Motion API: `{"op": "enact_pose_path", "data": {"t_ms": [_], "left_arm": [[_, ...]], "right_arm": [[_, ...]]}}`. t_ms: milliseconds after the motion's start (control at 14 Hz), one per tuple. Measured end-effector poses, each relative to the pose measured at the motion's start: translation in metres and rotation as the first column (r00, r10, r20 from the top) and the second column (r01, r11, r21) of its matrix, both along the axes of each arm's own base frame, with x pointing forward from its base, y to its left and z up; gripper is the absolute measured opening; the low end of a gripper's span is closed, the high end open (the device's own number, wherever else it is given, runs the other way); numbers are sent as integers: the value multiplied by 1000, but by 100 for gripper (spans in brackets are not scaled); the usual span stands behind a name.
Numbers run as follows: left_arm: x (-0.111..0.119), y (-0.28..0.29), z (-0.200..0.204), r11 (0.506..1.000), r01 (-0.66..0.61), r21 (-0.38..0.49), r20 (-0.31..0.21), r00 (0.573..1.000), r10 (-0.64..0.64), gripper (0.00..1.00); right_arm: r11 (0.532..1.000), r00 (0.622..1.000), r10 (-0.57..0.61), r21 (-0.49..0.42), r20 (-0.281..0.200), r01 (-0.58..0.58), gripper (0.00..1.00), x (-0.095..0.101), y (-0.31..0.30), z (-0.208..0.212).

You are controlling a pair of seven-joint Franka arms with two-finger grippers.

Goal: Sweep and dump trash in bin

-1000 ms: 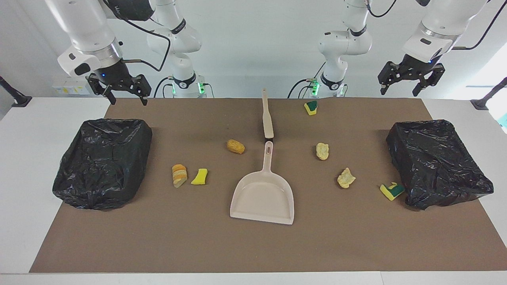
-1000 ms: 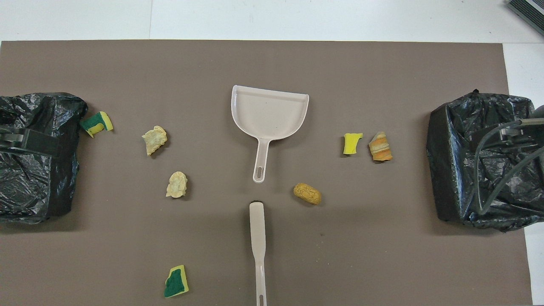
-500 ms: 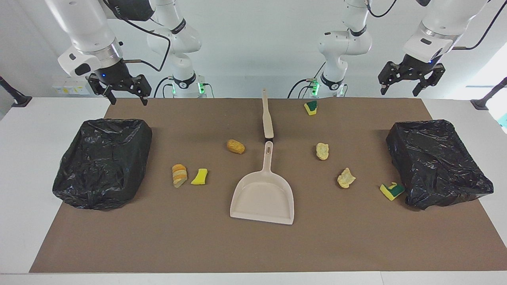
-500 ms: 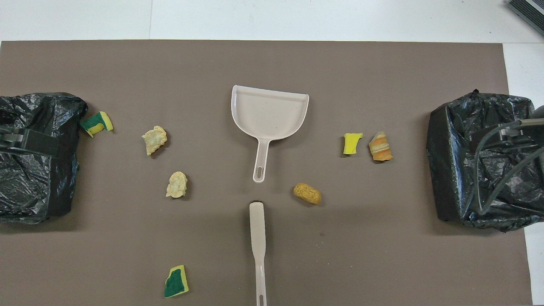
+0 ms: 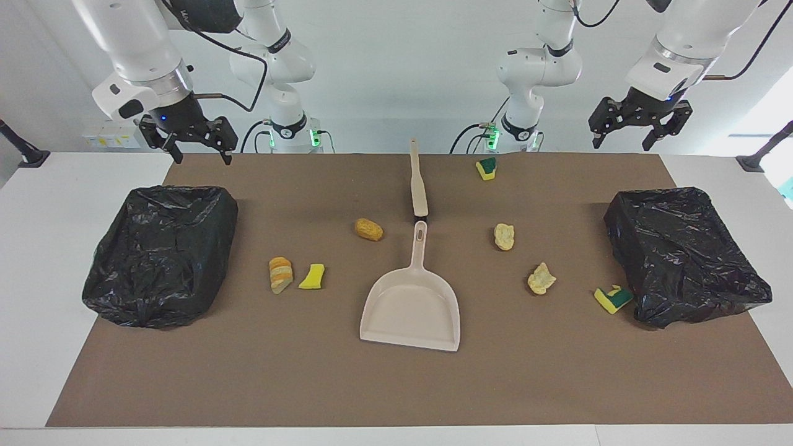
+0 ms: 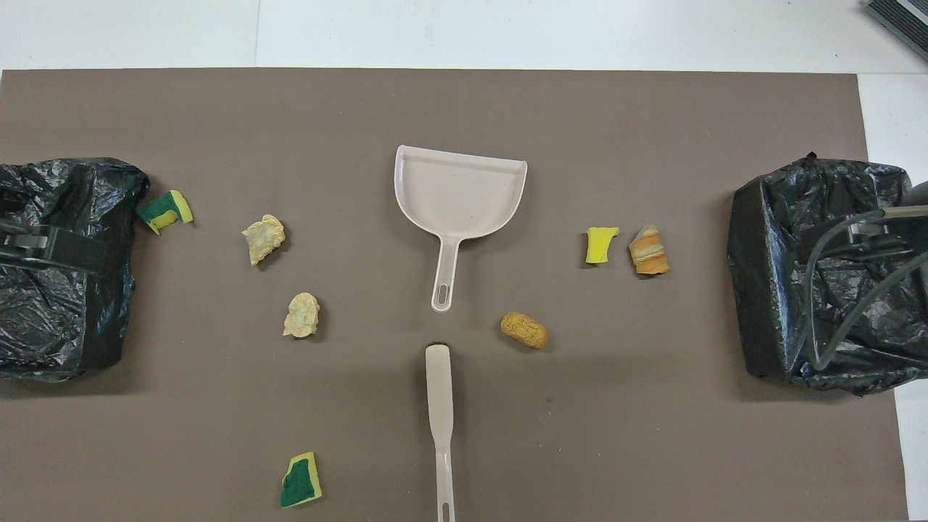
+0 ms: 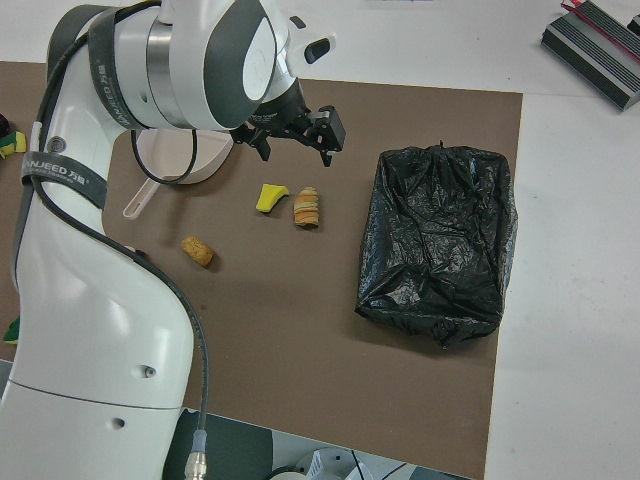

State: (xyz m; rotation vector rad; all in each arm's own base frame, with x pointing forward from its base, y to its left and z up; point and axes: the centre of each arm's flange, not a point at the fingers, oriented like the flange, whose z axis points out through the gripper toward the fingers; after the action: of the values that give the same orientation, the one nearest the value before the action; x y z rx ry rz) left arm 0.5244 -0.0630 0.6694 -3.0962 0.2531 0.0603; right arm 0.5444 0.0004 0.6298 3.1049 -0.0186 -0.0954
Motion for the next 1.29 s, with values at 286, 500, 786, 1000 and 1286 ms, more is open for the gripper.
{"op": "enact_pose_path", "data": {"t_ms": [286,500,786,1000,1286], "left_arm": [[-17,-2,-13,1000,-4,8,-37,999,4,100],[-39,-36,-25,1000,-4,12,-58,998,5,100],[-65,-101,-53,999,53,-6,-94,994,-54,100],[-84,-151,-92,998,64,-5,-107,992,-64,100],[-120,-203,-138,998,60,-20,-111,992,-62,100]], "right_arm": [[1000,1000,24,16,-15,-23,100,-11,12,-5],[999,999,36,24,-18,-36,100,-13,18,-7],[997,997,73,29,-39,-72,100,-12,38,-18],[994,994,94,61,-52,-91,100,-3,67,-36],[993,995,87,84,-43,-84,100,20,98,-71]]}}
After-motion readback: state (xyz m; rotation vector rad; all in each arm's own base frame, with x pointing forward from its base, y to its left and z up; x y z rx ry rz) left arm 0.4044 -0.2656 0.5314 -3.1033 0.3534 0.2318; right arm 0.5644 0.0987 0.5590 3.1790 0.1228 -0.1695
